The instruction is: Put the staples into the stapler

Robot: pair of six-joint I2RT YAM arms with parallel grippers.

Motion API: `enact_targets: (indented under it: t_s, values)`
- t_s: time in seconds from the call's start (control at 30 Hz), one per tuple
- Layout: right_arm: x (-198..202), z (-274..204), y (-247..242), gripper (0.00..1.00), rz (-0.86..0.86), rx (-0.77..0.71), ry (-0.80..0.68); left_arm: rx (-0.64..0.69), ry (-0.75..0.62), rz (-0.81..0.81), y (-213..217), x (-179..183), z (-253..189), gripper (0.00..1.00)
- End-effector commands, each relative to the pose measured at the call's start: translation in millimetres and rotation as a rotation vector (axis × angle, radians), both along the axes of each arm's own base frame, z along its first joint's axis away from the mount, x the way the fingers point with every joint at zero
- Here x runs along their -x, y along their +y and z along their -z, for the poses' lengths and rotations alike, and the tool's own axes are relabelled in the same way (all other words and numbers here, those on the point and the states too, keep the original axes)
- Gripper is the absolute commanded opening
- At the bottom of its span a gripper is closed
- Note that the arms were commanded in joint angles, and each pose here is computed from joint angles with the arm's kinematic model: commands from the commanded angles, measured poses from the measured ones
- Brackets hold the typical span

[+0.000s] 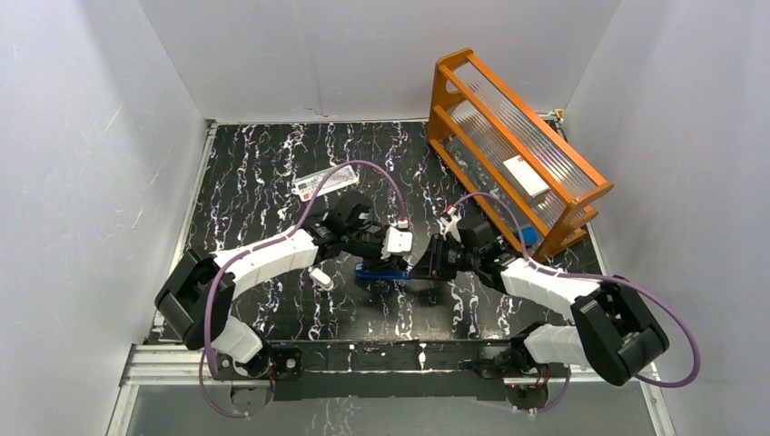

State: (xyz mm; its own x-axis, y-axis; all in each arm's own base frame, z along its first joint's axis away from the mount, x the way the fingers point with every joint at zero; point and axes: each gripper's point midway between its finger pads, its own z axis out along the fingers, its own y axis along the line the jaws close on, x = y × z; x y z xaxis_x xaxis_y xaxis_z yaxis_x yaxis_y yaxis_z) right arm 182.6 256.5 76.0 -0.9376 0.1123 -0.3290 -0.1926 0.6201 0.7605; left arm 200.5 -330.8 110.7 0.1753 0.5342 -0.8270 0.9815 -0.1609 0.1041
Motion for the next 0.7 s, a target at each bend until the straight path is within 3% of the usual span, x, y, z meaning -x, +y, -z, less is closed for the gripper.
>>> enact_targets:
  t_s: [0.0,0.2,0.67]
  values:
    - [-14,-2,4,0.27,0.031,0.002,0.0,0.189,-0.039,0.021,-6,-3,-52,0.0]
    - [-18,12,-8,0.22,0.079,0.006,0.052,0.297,-0.023,-0.005,1,-5,-70,0.0]
    - [-20,35,-18,0.22,0.075,0.105,0.162,0.625,-0.068,-0.129,20,-15,-122,0.0]
